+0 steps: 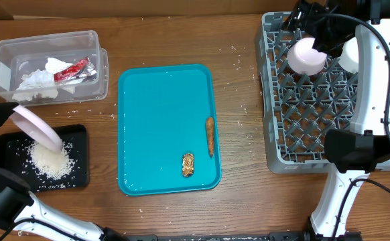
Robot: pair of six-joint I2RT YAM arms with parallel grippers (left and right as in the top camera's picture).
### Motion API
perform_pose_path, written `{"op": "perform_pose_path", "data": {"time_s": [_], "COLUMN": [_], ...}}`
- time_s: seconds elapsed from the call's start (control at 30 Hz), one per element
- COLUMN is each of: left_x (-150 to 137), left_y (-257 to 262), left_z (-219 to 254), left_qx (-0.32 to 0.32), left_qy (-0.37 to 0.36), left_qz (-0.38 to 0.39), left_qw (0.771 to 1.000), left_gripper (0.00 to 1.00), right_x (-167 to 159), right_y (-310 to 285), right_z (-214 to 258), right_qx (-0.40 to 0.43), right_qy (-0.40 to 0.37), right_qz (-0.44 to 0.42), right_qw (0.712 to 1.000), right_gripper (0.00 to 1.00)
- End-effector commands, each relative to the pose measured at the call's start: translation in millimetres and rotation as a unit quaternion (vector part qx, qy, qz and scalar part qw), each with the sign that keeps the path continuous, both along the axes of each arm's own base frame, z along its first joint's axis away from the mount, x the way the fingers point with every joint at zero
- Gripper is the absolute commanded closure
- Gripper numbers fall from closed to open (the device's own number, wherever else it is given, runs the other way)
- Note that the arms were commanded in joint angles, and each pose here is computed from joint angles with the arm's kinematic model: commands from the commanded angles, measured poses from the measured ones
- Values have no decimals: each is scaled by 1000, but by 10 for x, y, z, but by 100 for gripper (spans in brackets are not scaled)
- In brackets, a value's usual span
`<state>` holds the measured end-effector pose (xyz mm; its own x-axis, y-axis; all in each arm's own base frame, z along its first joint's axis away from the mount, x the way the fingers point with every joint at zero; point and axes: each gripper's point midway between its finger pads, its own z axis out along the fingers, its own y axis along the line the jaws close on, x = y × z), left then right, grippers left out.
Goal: Sort waste into correct bins and load items into the dishwasher
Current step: 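Tilt the plate with the left gripper to dump rice onto the black tray, then carry the emptied plate back and set it on the teal tray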
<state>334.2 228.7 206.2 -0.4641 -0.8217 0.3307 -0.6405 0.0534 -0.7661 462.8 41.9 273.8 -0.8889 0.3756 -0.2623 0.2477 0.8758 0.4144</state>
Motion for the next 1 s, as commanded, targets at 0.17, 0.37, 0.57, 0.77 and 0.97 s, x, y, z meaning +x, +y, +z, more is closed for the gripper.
{"op": "perform_pose_path", "data": {"time_s": [0.17,0.37,0.57,0.77,0.97], "left_x": [-109,-85,-27,-109,-137], "left_y": [92,148,164,116,-132], "left_z": [99,245,495,377,713], "left_qx": [0,-17,-53,-13,39], "left_qy": [-9,-60,-124,-79,-95], "left_qz": [24,38,59,41,18], "left_qw": [1000,997,989,996,995], "left_gripper": [96,96,96,96,96], "right_x": [-25,-25,-25,-25,-25], "right_y": [-27,-27,-27,-27,-26], "right_z": [126,126,126,126,126], "right_qx": [-6,-6,-6,-6,-6], "right_qy": [-18,-18,-18,-18,-18], "right_qz": [-2,-2,-2,-2,-2], "right_qw": [1000,1000,1000,1000,1000], "right_gripper": [0,0,0,0,0]}}
